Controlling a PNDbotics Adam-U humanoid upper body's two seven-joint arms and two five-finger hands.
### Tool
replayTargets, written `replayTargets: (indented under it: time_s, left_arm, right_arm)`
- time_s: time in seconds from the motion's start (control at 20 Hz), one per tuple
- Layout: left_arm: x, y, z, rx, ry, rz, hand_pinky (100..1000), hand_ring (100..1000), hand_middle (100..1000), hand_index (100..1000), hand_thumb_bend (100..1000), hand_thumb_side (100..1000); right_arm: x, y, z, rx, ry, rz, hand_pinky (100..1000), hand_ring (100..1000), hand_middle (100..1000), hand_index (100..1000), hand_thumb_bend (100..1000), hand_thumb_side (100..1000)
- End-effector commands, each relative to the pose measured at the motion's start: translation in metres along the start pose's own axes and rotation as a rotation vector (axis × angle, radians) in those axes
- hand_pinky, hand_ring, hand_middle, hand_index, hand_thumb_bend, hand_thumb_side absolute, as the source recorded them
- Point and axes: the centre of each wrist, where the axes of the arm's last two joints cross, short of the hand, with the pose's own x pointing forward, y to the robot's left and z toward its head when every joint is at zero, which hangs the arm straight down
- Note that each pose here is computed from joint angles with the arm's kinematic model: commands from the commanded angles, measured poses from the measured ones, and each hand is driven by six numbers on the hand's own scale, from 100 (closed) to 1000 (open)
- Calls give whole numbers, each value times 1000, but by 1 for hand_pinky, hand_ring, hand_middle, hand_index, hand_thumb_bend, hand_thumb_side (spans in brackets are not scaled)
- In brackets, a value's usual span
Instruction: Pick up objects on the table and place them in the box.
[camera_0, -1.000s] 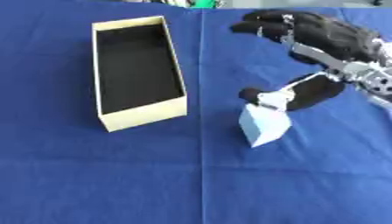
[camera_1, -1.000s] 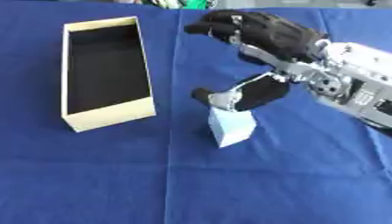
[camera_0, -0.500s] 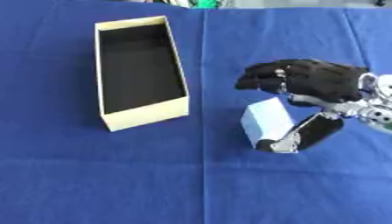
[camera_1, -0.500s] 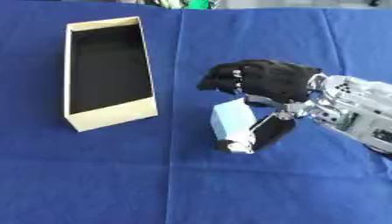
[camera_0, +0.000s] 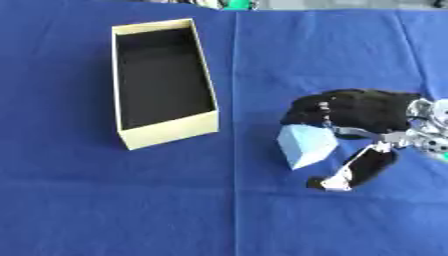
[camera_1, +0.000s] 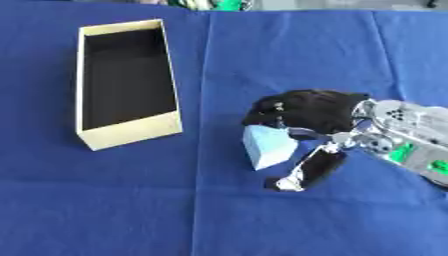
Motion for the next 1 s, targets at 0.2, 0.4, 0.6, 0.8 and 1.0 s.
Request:
replayTargets:
  time_s: [0.2, 0.4, 0.6, 0.8, 1.0]
  left_arm:
    - [5, 1, -6, -12, -26, 4, 482, 735, 607, 739, 100, 682]
    - [5, 1, -6, -18, -26, -1, 482, 736, 608, 737, 100, 683]
    - [5, 2, -6, -26, -28, -5, 482, 737, 608, 736, 100, 683]
    - [6, 3, -7, -37, -33, -10, 482, 737, 608, 736, 100, 682]
    - [5, 4, -7, -44, -32, -18, 482, 739, 608, 737, 100, 683]
  right_arm:
    - [-9, -28, 9, 32, 38, 21, 879, 989, 920, 1000, 484, 702]
    - [-13, -46, 14, 42, 65, 35, 870, 979, 908, 1000, 481, 705]
    - [-16, -56, 18, 80, 74, 42, 870, 987, 910, 1000, 495, 704]
    - [-16, -61, 19, 148, 80, 97, 861, 985, 914, 1000, 503, 696]
    - [-14, -65, 18, 210, 87, 120, 860, 984, 914, 1000, 518, 700]
